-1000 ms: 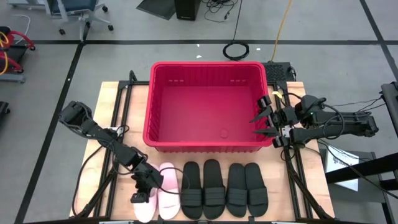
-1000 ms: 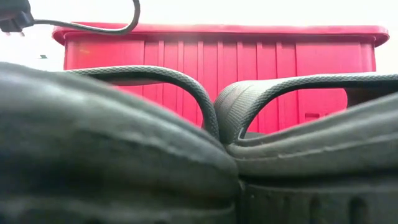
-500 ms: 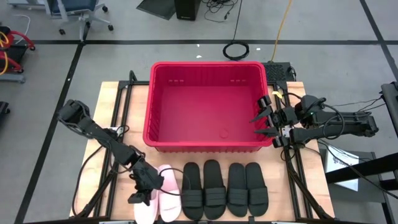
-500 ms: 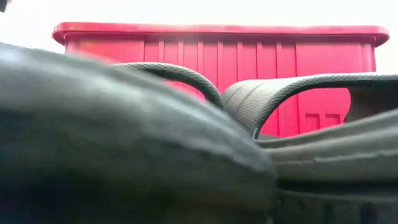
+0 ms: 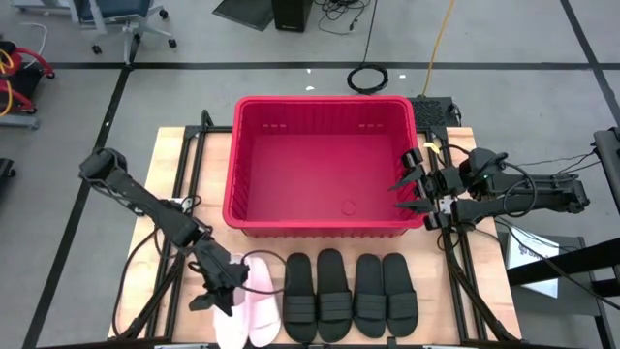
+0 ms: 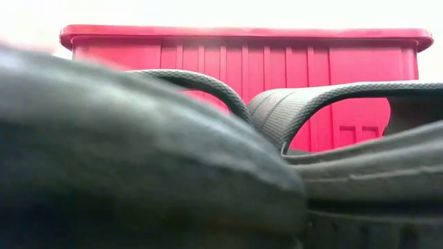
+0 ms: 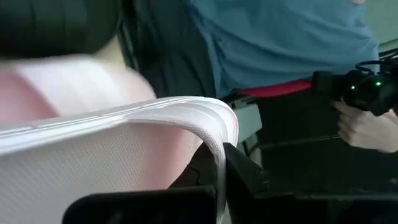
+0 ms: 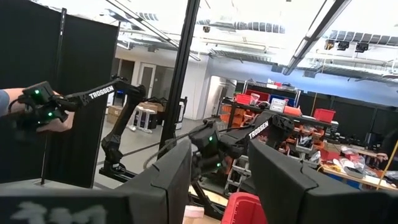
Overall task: Pick and place slides into bin
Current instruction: Put the pink slide into the red bin
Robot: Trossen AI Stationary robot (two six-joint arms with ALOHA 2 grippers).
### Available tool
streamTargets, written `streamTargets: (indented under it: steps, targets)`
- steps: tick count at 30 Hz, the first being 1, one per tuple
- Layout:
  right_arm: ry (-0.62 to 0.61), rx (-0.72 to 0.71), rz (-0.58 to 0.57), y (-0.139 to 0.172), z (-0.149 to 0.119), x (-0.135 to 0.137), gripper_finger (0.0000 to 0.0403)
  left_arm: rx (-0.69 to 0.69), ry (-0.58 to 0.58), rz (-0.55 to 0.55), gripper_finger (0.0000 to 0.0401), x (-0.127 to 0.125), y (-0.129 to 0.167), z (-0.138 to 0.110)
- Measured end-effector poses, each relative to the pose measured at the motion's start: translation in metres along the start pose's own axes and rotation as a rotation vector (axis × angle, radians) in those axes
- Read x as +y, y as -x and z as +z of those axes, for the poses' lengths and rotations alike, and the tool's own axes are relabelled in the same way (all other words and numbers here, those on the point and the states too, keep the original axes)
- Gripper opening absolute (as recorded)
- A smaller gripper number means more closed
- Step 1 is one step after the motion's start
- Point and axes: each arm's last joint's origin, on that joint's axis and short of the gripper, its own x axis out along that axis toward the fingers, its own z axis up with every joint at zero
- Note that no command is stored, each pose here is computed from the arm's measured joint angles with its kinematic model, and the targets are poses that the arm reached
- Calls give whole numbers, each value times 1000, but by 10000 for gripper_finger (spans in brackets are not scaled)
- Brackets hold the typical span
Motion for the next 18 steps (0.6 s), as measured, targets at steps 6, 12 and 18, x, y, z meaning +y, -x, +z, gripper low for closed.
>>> streamTargets:
  steps: [6,12,18]
  targets:
    - [2,-6,-2,0,1,0,150,-126,-199,11,3,-15,16,18]
    - [4,-8,-2,-2,0,-1,150,-250,-478,54,4,-32,34,43]
    - [-5,12,1,-6,-5,-2,150,-284,-634,228,5,-43,55,65]
